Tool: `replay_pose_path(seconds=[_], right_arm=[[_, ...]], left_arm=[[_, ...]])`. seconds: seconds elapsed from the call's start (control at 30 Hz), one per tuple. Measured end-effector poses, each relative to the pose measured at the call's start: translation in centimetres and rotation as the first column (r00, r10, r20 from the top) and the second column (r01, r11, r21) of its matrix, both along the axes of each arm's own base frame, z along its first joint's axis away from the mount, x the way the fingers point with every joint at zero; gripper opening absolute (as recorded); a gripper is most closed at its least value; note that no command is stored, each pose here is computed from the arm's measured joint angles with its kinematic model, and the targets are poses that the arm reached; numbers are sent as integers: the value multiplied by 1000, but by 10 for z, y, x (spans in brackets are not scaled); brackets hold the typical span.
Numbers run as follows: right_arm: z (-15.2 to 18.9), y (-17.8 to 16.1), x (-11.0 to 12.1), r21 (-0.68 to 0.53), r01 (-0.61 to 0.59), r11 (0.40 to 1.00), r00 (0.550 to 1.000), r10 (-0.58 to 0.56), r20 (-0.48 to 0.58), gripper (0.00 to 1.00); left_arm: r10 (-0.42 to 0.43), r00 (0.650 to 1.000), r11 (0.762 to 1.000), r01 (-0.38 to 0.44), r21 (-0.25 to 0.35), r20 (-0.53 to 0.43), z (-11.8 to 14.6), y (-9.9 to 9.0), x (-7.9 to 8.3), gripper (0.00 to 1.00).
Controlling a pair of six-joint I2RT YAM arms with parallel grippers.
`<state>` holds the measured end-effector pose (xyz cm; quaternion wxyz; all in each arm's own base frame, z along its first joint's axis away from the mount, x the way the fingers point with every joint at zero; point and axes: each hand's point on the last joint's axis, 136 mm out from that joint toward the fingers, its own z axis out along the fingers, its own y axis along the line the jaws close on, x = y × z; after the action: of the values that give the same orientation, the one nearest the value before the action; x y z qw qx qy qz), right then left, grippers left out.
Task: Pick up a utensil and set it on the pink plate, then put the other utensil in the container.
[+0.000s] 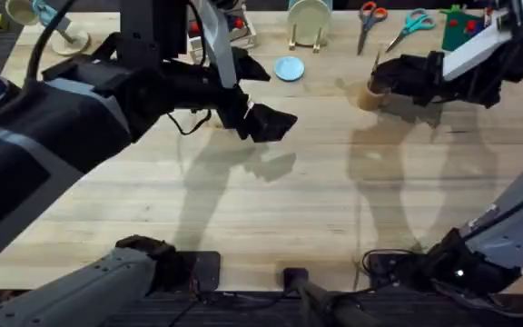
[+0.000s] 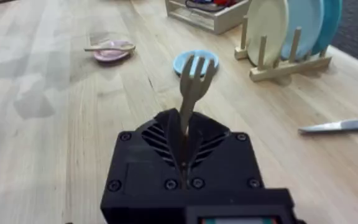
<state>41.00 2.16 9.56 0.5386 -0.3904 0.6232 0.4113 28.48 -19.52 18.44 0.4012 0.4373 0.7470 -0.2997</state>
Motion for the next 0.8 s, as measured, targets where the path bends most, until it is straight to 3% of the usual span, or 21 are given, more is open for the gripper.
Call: replay_pose_path(seconds=[0.23,0.4,0.5,0.8], right_arm=[[-16,0,-1,-11,-5,1000,1000,5,-4,50],[-16,0,-1,-14,-6,1000,1000,6,-4,306],[-16,0,-1,-13,-6,1000,1000,6,-5,386],[-15,1,-2,-6,-5,1000,1000,5,-8,431]], left_arm=[[0,1000,1000,0,0,0,0,0,0,995],[0,1000,1000,0,0,0,0,0,0,995],[0,1000,1000,0,0,0,0,0,0,995],[0,1000,1000,0,0,0,0,0,0,995]])
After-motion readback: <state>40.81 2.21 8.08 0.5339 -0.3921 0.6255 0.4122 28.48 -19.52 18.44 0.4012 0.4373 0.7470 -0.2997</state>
